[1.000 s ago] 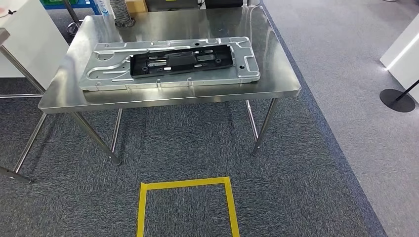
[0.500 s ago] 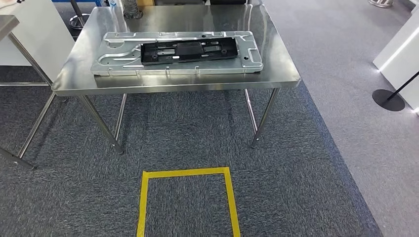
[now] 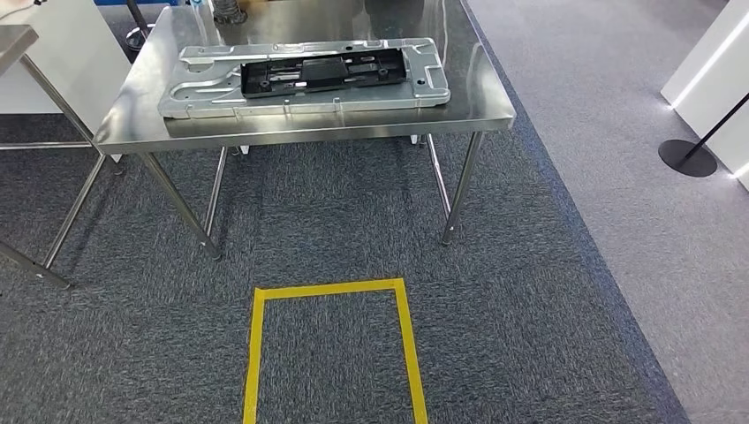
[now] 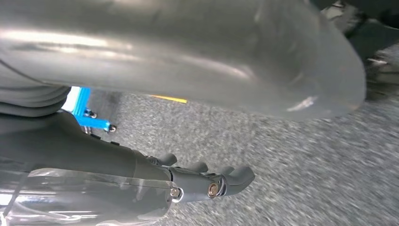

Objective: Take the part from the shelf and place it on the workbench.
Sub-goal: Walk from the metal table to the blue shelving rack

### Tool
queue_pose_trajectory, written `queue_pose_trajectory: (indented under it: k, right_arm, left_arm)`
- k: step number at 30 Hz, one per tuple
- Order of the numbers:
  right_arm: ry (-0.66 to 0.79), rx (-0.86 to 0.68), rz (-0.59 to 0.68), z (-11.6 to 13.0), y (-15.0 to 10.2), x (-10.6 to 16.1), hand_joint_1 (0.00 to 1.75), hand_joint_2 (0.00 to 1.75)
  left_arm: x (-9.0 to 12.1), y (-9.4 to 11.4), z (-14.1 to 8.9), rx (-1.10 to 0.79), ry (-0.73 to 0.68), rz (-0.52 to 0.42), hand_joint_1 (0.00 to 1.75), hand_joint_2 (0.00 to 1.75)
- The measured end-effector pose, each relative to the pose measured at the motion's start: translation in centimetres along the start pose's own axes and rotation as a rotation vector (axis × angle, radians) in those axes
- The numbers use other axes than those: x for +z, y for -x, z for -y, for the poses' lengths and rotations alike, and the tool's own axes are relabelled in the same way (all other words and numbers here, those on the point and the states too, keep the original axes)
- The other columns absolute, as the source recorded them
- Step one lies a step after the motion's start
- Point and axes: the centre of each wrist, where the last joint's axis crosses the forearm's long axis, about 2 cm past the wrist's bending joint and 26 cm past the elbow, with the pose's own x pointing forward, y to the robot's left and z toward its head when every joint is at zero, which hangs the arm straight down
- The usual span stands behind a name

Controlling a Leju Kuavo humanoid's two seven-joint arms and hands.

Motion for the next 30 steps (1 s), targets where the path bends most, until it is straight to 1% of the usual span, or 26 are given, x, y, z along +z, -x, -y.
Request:
queue_pose_trajectory:
  k: [7,11,16,21,25,30]
  right_arm:
    - [-0.004,0.013,0.01,-0.02,-0.01,0.0,0.0,0.0]
    - [-0.01,0.008,0.025,0.05,0.07,0.0,0.0,0.0]
    - [-0.027,-0.054,0.046,-0.01,0.37,0.01,0.0,0.0]
    - [-0.013,-0.105,0.034,0.15,0.47,0.01,0.0,0.0]
    - [-0.006,-0.135,0.018,0.22,0.61,0.01,0.0,1.75]
    - [0.009,-0.156,-0.001,0.23,0.7,0.02,0.0,1.75]
  left_arm:
    - [-0.21,-0.38,0.06,-0.009,-0.003,-0.004,0.0,0.0]
    - [-0.15,-0.26,0.04,-0.012,-0.018,-0.018,0.0,0.0]
    - [-0.09,-0.17,-0.03,-0.015,-0.029,-0.035,0.0,0.0]
    - [-0.11,-0.16,0.11,-0.018,-0.027,-0.046,0.0,0.0]
    - [-0.15,-0.23,0.2,-0.017,-0.026,-0.047,0.0,0.0]
    - [-0.11,-0.17,0.09,-0.019,-0.03,-0.049,0.0,0.0]
